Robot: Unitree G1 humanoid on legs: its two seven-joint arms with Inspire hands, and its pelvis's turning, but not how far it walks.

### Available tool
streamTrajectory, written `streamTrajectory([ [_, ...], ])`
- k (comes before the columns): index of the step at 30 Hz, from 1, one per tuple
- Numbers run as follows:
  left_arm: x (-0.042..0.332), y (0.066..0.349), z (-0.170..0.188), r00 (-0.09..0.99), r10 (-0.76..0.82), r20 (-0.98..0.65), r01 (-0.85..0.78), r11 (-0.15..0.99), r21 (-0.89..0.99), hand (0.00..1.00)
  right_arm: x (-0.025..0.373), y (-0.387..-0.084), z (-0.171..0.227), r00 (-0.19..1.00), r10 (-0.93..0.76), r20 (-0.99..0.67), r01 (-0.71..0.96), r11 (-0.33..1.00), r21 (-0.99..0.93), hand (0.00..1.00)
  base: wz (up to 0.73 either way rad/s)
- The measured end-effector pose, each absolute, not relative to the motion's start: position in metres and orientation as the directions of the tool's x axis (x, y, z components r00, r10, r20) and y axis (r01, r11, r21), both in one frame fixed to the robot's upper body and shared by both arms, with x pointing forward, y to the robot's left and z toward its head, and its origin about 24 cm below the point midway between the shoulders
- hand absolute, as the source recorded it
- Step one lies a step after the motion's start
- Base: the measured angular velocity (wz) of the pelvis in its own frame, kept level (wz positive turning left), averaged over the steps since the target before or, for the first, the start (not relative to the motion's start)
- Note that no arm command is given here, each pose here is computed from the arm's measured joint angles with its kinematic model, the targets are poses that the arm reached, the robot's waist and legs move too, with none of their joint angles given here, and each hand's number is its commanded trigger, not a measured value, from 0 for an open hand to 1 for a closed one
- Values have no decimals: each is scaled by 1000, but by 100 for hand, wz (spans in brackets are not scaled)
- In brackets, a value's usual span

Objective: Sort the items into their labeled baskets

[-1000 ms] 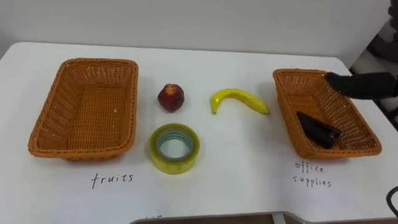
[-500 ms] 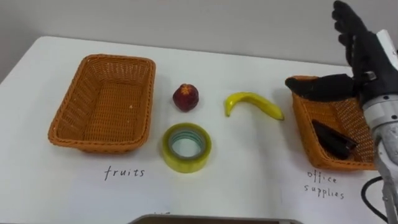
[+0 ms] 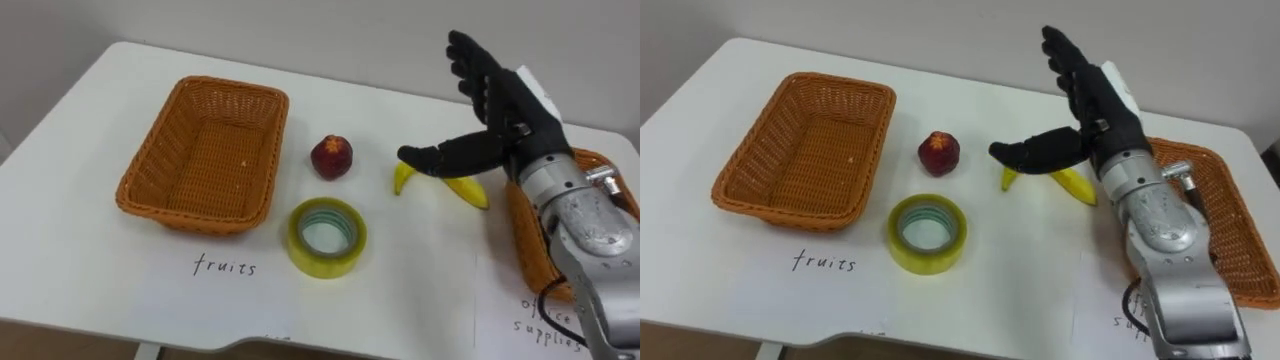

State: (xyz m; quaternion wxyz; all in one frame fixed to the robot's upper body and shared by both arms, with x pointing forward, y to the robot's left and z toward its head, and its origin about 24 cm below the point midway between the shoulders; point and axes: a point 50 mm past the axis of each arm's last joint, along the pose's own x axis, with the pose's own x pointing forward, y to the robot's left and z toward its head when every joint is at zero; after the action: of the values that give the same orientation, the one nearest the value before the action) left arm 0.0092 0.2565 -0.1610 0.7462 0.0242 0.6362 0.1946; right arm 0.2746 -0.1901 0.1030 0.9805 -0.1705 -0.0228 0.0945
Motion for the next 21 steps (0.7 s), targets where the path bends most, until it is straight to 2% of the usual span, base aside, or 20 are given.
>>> streamTrajectory([
  [6, 7, 256, -161, 100, 322, -941, -251, 924, 289, 0, 275, -183, 99, 980, 198, 5, -187, 934, -303, 0, 1],
  [21, 21, 255, -161, 133, 321, -938, -232, 930, 285, 0, 275, -164, 93, 966, 259, -25, -250, 898, -361, 0, 1],
])
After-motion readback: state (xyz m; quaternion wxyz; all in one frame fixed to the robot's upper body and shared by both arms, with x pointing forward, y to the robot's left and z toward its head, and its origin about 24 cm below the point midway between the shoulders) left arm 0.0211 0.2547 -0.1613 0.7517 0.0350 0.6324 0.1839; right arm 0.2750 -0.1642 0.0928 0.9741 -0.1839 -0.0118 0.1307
